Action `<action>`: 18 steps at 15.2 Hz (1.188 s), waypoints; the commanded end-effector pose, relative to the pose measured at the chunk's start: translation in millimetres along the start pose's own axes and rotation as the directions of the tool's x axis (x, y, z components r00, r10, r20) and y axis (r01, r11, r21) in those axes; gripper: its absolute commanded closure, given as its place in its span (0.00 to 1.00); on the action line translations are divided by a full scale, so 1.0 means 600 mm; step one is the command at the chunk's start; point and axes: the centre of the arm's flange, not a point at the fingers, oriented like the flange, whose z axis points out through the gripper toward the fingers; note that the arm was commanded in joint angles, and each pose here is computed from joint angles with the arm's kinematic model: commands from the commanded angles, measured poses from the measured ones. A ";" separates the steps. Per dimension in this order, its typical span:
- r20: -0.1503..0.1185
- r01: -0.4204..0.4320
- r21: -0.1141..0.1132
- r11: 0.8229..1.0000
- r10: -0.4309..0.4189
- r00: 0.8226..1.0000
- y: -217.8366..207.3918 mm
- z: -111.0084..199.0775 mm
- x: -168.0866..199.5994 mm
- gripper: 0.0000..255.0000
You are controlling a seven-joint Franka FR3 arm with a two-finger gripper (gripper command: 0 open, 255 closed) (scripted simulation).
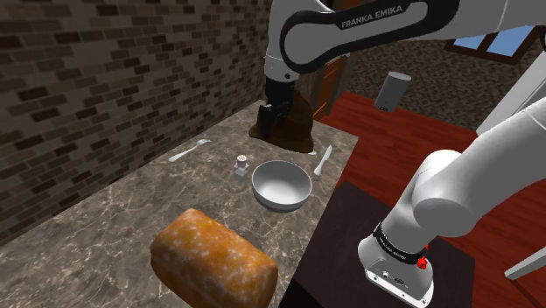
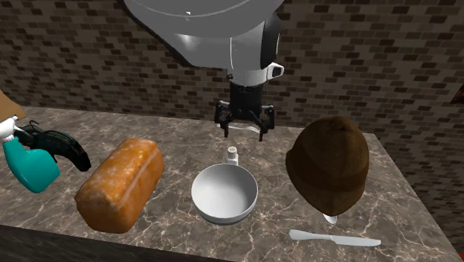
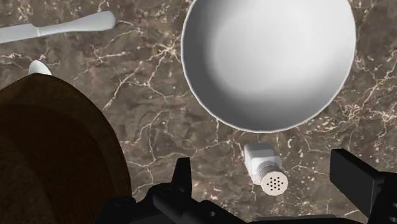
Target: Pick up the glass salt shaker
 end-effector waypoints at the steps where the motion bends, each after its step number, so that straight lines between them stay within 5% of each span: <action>1: -0.001 0.009 -0.002 1.000 -0.009 1.000 -0.014 0.035 0.034 0.00; 8: -0.003 0.040 -0.010 0.999 -0.040 0.999 -0.072 0.136 0.134 0.00; 18: -0.003 0.041 -0.010 0.999 -0.041 0.999 -0.073 0.206 0.139 0.00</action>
